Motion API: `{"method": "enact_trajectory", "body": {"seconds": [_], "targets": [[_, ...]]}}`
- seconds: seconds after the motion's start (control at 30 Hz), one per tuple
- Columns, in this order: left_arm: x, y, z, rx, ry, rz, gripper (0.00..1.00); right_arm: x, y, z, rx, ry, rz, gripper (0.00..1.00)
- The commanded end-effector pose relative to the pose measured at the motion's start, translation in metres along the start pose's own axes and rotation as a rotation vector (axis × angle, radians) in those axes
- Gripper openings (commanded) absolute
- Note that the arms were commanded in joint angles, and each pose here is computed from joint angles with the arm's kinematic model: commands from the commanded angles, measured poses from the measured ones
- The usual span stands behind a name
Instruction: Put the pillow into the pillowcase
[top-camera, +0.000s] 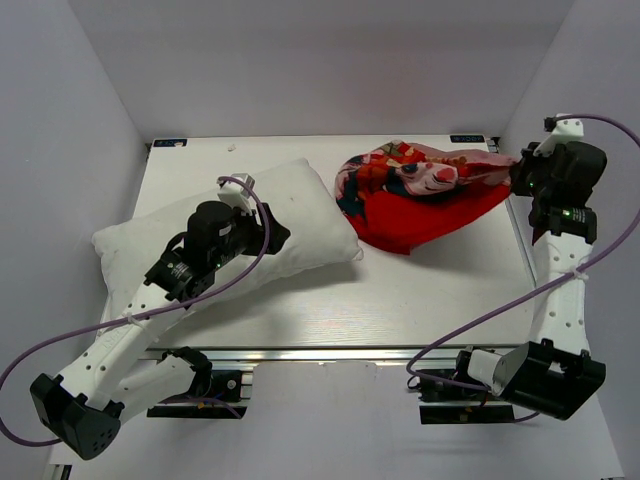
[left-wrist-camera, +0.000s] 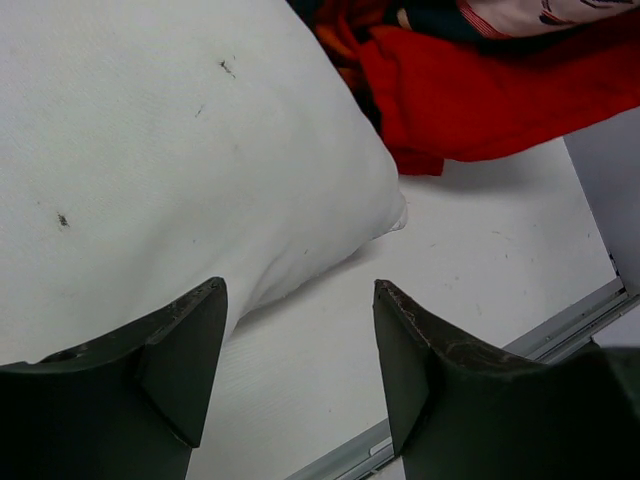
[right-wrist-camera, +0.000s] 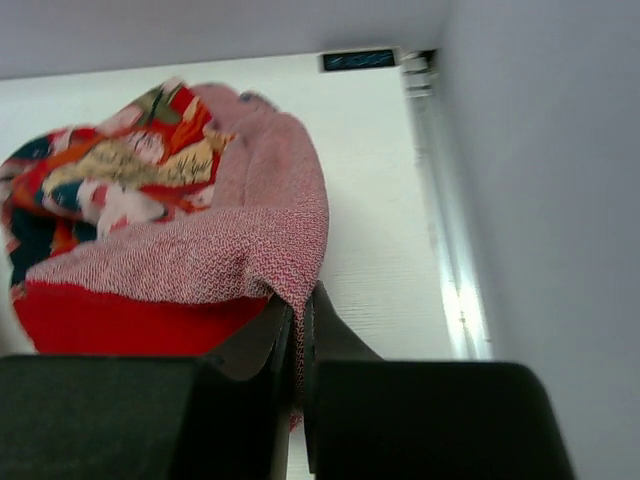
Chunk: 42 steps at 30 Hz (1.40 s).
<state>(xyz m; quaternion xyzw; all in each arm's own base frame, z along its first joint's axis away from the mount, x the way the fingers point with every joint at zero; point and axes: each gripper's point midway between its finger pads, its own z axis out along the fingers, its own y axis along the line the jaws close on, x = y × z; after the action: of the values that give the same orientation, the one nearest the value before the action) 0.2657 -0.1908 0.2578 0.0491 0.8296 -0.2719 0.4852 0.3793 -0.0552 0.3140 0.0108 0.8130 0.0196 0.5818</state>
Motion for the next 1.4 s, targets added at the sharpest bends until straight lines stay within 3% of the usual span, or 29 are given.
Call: {"method": "enact_trajectory", "body": {"seconds": [0.0,0.23,0.33,0.37,0.4,0.5,0.6,0.7,0.8,0.87,0.9,1.07,1.2,1.37], "targets": [[-0.017,-0.011,-0.006,0.036,-0.045,0.018,0.70,-0.038,-0.028,-0.020,0.141,-0.107,-0.065,0.00],[-0.019,-0.009,-0.005,0.028,-0.040,0.045,0.70,-0.069,-0.059,-0.031,0.224,-0.180,-0.153,0.00],[-0.023,-0.006,-0.006,0.004,-0.059,0.052,0.71,-0.066,-0.043,-0.016,0.078,-0.102,-0.234,0.02],[-0.023,-0.006,-0.005,0.006,-0.059,0.052,0.71,-0.060,-0.027,-0.009,-0.018,-0.071,-0.272,0.15],[-0.021,-0.005,-0.005,0.005,-0.054,0.052,0.71,-0.048,-0.019,-0.003,-0.075,0.013,-0.298,0.38],[-0.019,-0.005,-0.005,0.008,-0.053,0.046,0.71,-0.050,0.015,-0.003,-0.156,0.007,-0.449,0.71],[-0.018,-0.005,-0.009,0.010,-0.057,0.038,0.72,-0.058,0.049,-0.011,-0.194,-0.095,-0.577,0.83],[-0.017,-0.003,-0.015,0.003,-0.063,0.032,0.72,-0.043,0.117,-0.019,-0.391,-0.124,-0.644,0.85],[-0.016,-0.002,-0.020,-0.002,-0.069,0.021,0.72,0.016,0.188,-0.031,-0.639,0.040,-0.585,0.84],[-0.013,0.000,-0.023,-0.004,-0.069,0.014,0.72,0.079,0.209,-0.029,-0.701,0.190,-0.523,0.82],[-0.013,-0.001,-0.024,-0.002,-0.068,0.006,0.72,0.093,0.219,-0.036,-0.721,0.196,-0.485,0.82],[-0.011,0.003,-0.037,-0.015,-0.080,-0.026,0.72,0.145,0.188,0.000,-0.434,0.314,-0.420,0.82],[-0.003,0.006,-0.042,-0.012,-0.092,-0.065,0.72,0.178,0.195,0.013,-0.421,0.426,-0.388,0.82],[0.000,0.006,-0.044,-0.015,-0.082,-0.076,0.72,0.203,0.204,0.038,-0.370,0.475,-0.390,0.82]]}}
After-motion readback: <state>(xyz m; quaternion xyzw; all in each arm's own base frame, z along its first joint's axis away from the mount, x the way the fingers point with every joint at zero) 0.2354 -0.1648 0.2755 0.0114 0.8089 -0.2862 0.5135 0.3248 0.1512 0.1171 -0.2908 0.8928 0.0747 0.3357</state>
